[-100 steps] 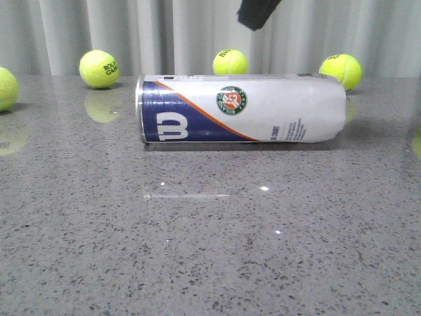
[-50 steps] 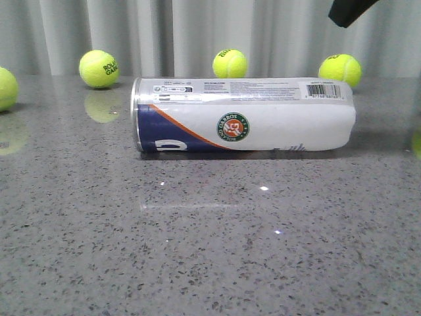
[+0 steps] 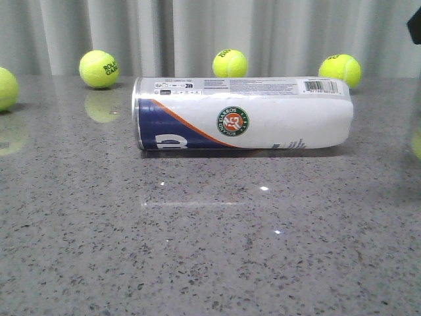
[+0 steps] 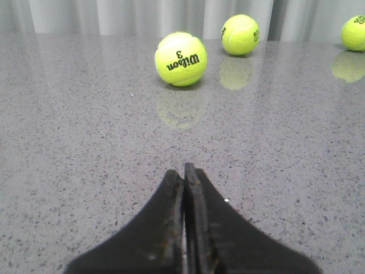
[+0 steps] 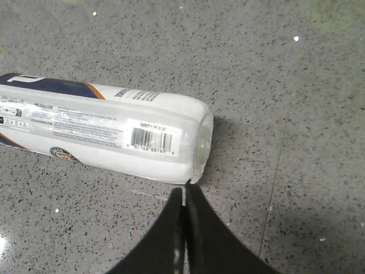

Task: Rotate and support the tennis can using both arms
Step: 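Open the right gripper and lift it away from the can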

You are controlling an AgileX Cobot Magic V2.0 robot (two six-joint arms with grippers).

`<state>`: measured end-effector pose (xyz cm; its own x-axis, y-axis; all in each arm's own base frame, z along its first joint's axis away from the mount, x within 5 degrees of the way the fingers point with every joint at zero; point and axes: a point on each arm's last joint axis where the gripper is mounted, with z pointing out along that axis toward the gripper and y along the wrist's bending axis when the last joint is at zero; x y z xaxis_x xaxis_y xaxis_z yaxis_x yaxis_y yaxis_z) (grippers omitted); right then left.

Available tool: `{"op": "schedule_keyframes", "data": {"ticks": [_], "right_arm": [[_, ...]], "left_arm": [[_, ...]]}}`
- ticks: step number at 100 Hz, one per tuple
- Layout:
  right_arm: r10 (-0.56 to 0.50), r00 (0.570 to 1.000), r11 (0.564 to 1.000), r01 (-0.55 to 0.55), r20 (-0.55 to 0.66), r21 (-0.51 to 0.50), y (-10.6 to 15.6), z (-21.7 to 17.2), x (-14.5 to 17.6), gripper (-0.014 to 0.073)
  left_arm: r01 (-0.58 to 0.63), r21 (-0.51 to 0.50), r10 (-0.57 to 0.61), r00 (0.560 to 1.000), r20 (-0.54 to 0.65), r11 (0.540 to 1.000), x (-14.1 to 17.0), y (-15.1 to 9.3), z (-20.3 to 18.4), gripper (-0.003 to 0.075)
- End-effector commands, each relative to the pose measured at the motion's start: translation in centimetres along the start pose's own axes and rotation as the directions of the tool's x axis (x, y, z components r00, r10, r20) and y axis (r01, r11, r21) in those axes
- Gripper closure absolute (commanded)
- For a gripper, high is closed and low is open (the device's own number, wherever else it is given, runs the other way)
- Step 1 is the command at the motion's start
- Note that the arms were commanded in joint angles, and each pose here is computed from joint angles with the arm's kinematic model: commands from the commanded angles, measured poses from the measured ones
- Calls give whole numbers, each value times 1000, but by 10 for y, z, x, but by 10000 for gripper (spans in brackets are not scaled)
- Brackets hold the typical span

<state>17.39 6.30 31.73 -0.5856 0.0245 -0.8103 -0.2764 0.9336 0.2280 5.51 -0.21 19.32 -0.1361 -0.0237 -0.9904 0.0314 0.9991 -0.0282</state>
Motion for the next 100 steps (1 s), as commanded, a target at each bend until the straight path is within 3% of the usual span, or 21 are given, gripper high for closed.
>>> {"op": "schedule_keyframes", "data": {"ticks": [1, 42, 56, 75, 100], "right_arm": [[10, 981, 1000, -10, 192, 1, -2, -20, 0, 650], [-23, 900, 1000, 24, 436, 2, -15, -61, 76, 650], [-34, 875, 999, 41, 484, -3, -15, -70, 88, 650], [-35, 871, 999, 45, 490, -7, -15, -73, 90, 650], [-35, 872, 999, 45, 489, -7, -15, -73, 90, 650]], "left_arm": [[11, 1, -11, 995, 101, 1000, 4, 0, 0, 741], [11, 3, -11, 984, 175, 1000, -6, 0, -1, 741], [41, 11, -43, 980, 196, 999, -13, 0, -4, 741], [54, 22, -57, 975, 216, 998, -42, -2, -14, 741], [56, 22, -55, 998, -40, 998, -82, -5, -13, 741]]}}
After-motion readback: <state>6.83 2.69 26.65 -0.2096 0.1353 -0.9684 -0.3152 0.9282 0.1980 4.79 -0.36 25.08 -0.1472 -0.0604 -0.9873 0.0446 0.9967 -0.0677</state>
